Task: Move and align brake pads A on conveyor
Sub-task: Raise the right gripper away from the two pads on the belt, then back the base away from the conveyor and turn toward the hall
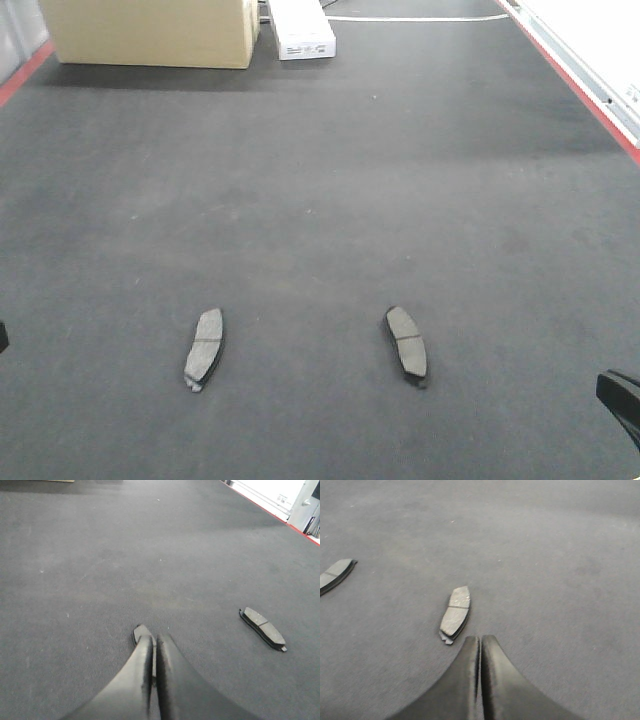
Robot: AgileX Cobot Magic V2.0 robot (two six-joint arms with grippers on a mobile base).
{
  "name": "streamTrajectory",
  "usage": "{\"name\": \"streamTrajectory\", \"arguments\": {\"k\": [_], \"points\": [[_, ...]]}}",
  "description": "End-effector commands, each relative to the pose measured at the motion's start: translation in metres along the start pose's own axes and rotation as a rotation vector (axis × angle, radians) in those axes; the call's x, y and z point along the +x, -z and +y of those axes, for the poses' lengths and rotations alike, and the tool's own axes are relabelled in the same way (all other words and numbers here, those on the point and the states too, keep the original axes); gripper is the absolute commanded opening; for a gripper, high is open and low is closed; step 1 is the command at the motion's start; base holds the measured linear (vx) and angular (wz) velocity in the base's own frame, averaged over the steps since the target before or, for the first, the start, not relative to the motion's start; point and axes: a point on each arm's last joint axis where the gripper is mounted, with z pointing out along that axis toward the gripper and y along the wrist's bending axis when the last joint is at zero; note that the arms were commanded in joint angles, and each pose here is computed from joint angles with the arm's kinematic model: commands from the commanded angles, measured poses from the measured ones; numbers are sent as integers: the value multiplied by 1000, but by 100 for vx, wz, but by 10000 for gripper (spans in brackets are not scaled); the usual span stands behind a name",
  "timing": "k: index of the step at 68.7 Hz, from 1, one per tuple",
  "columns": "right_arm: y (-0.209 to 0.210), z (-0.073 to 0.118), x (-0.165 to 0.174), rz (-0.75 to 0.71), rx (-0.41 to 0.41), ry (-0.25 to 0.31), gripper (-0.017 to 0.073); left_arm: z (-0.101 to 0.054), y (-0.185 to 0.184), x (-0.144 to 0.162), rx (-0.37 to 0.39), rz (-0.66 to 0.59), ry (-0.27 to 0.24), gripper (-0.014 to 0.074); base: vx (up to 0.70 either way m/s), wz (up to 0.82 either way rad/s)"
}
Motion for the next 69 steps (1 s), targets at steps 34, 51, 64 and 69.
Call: {"name": "streamTrajectory", "arguments": {"k": [34, 51, 64, 69], "points": [[2, 0, -14, -85, 0, 14, -10, -4, 3, -15, 29, -92, 4, -6, -13, 3], [2, 0, -14, -85, 0, 14, -10, -4, 3, -14, 29, -91, 4, -6, -8, -12], [2, 0, -14, -85, 0, 14, -10, -4, 3, -14, 29, -91, 4, -6, -11, -17], [2, 0, -14, -85, 0, 14, -10, -4, 3, -14, 29, -91, 4, -6, -12, -14]]}}
